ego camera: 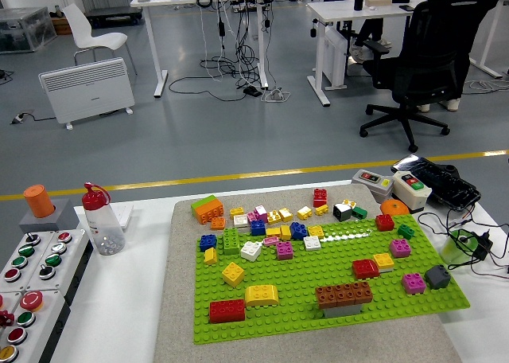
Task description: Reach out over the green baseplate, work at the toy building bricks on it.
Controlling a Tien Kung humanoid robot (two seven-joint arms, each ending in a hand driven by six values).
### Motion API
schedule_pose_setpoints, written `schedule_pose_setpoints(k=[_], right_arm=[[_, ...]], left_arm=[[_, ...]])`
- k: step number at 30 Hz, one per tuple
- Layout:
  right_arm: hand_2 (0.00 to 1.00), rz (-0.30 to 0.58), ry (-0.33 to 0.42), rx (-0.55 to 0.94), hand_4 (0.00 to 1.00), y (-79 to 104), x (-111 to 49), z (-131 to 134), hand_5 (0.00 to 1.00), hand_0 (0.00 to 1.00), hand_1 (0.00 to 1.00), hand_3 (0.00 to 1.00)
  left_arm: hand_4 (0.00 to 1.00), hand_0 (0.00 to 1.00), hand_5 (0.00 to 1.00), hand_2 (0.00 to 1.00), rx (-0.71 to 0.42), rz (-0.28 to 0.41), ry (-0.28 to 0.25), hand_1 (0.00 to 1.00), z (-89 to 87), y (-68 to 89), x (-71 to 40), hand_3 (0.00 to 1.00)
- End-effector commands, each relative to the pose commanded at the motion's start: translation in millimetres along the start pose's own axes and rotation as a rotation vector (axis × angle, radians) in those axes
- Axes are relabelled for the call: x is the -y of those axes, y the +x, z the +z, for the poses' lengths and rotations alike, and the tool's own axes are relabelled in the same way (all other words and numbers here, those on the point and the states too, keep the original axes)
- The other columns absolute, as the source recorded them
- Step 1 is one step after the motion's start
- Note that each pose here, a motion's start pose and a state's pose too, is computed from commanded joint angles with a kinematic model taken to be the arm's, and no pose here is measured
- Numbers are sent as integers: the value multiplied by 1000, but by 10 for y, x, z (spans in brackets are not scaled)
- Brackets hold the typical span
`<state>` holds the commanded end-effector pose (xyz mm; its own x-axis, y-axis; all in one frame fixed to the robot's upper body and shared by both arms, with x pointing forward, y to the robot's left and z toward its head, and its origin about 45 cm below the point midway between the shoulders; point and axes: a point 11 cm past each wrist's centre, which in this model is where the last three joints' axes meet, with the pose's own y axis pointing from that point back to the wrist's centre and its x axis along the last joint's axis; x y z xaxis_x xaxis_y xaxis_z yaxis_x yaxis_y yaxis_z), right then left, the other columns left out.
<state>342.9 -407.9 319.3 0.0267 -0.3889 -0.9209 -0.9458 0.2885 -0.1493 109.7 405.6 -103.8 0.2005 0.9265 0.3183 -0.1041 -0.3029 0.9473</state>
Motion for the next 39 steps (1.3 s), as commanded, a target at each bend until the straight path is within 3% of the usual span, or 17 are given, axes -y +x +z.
schedule_pose_setpoints(k=[9,10,16,17,39], right_arm=[[828,3,-46,7,512,12,7,26,468,869,807,807],[877,0,-51,0,553,9,8,30,605,910,842,858],[877,-13,-70,-64,553,-4,15,36,605,910,842,858],[898,-13,-71,-74,592,-3,16,34,752,934,859,879],[901,26,-59,-65,570,64,49,4,740,926,856,866]], left_arm=[[282,655,998,665,-10,1,-6,690,22,10,-3,556],[281,654,998,665,-10,1,-7,689,24,11,-3,555],[281,654,998,665,-12,2,-12,689,45,18,-5,555],[280,655,998,664,-12,3,-13,690,50,20,-6,556],[278,653,998,663,-14,8,-31,690,141,44,-18,555]])
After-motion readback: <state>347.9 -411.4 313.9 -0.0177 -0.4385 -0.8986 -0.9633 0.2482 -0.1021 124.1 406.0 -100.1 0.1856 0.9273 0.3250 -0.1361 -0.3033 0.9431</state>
